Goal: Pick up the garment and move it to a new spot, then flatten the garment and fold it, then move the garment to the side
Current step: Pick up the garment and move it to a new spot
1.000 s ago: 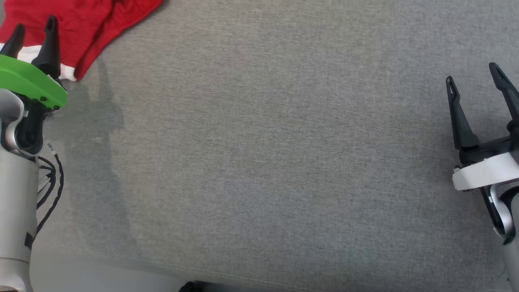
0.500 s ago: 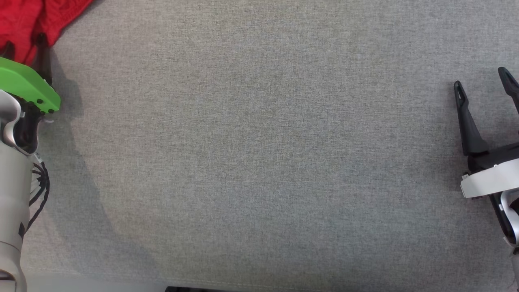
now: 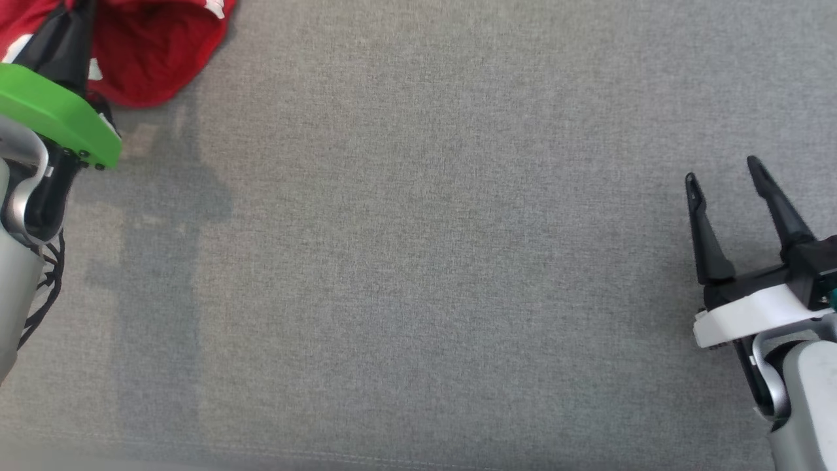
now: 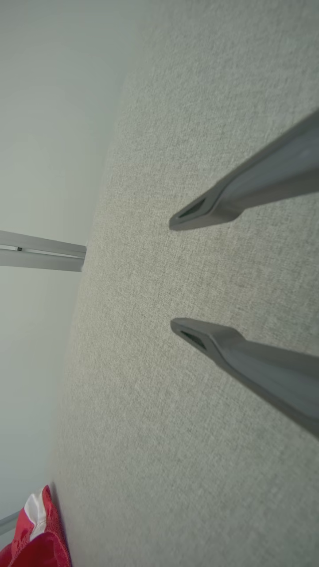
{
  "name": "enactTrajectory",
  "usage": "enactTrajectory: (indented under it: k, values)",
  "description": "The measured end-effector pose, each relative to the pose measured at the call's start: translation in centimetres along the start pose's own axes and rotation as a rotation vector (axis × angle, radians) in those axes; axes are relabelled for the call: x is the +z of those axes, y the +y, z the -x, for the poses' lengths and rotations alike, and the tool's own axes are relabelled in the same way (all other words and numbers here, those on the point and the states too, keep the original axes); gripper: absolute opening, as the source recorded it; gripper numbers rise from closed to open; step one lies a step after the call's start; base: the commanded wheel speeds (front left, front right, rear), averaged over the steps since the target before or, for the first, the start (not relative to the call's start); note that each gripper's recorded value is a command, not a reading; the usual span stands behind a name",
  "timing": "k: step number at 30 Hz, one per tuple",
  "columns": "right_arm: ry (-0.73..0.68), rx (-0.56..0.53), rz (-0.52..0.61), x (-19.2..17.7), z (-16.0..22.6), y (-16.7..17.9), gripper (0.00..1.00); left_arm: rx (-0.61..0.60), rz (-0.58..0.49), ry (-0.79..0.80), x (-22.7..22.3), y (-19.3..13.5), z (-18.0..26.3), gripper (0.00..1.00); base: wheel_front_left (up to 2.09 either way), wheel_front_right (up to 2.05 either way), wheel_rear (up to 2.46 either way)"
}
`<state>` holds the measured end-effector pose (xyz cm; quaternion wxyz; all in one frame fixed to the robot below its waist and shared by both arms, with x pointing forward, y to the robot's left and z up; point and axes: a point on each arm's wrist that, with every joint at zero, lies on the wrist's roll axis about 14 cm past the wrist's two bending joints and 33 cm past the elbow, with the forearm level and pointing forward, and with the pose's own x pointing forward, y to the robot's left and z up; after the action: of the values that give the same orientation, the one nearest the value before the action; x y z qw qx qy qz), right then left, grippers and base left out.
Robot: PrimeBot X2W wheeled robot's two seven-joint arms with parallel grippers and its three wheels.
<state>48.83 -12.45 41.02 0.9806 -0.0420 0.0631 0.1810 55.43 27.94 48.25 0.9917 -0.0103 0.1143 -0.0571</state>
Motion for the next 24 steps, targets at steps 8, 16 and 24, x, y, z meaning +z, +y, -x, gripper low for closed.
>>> enactTrajectory:
  k: [8,16,24]
  values:
    - [-0.072,-0.031,-0.067,2.7,2.3,1.5,1.00,-0.362,-0.012,-0.138,9.1,-10.5,5.6,0.00,0.00,0.00,0.00]
    - [-0.145,-0.131,-0.108,5.5,5.5,0.1,1.00,-0.737,-0.011,-0.247,15.5,-22.5,14.9,0.00,0.00,0.00,0.00]
    - [-0.192,-0.295,-0.125,6.8,10.3,-3.6,1.00,-0.976,0.084,-0.341,19.3,-30.2,18.7,0.00,0.00,0.00,0.00]
